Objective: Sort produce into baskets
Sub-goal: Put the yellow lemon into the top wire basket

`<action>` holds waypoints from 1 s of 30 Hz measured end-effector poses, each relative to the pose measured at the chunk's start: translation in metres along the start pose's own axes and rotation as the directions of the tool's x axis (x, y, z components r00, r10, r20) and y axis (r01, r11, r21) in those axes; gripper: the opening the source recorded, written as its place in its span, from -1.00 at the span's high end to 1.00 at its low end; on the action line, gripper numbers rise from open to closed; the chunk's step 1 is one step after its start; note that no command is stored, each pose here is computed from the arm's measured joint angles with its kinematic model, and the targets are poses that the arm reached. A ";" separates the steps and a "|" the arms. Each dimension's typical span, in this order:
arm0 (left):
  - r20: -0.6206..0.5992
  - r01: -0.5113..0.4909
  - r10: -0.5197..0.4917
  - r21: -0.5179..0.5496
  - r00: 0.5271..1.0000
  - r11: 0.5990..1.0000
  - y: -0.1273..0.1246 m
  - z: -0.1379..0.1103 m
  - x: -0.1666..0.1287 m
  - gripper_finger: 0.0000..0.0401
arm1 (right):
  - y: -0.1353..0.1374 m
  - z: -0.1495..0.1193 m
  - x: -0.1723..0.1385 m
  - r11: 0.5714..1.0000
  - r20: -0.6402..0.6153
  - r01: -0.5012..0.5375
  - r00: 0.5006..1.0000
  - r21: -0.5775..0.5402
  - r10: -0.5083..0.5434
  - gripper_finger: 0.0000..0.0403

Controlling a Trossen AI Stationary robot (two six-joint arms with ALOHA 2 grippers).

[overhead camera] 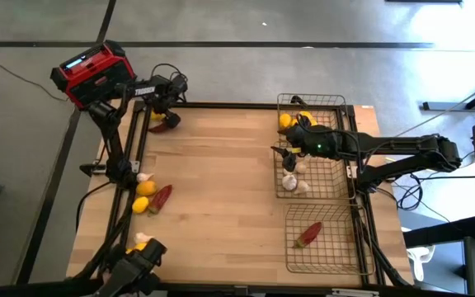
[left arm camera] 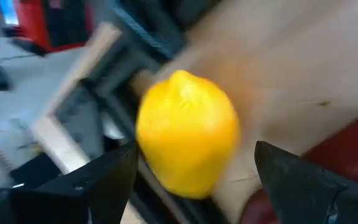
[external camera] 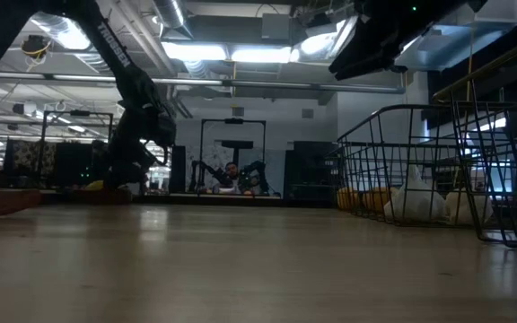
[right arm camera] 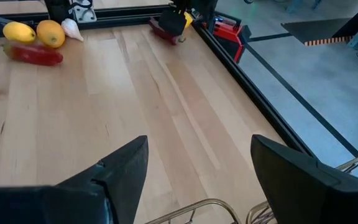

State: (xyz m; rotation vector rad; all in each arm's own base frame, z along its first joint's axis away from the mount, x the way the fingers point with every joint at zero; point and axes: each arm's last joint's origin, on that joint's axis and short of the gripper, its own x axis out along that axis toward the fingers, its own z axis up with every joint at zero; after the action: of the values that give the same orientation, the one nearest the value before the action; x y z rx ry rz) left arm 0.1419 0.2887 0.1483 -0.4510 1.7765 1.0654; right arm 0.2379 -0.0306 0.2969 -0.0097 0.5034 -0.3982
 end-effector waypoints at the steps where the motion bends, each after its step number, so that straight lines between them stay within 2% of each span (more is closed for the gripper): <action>1: -0.004 0.005 -0.005 0.004 1.000 1.000 0.001 0.000 0.001 -0.57 | 0.000 0.000 0.000 1.000 0.000 0.000 1.000 0.000 0.000 -0.38; 6: 0.004 0.094 -0.094 0.021 0.996 0.995 0.002 0.000 0.003 -0.44 | 0.000 0.000 0.000 1.000 -0.003 0.000 1.000 -0.001 0.000 -0.38; 16: 0.024 0.089 -0.090 0.033 0.996 0.995 0.002 0.002 0.003 -0.08 | 0.000 0.000 0.000 1.000 -0.003 0.000 1.000 -0.001 0.000 -0.38; 21: 0.029 0.087 -0.088 0.048 0.996 0.995 0.000 0.001 0.001 0.00 | 0.000 -0.001 0.000 1.000 -0.007 0.003 1.000 -0.002 -0.003 -0.38; 26: 0.093 0.075 -0.080 0.058 0.992 0.996 0.001 -0.004 -0.020 -0.01 | 0.000 -0.001 0.000 1.000 -0.011 -0.009 1.000 -0.003 0.009 -0.38; 30: 0.184 0.060 -0.069 0.055 0.980 0.997 0.002 -0.013 -0.047 -0.01 | 0.001 -0.001 0.000 1.000 -0.011 -0.020 1.000 -0.003 0.020 -0.38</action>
State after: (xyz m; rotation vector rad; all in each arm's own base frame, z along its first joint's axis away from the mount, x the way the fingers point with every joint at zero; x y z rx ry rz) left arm 0.1551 0.2719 0.1919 -0.3641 1.6084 0.9839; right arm 0.2375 -0.0300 0.2960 -0.0051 0.5143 -0.3777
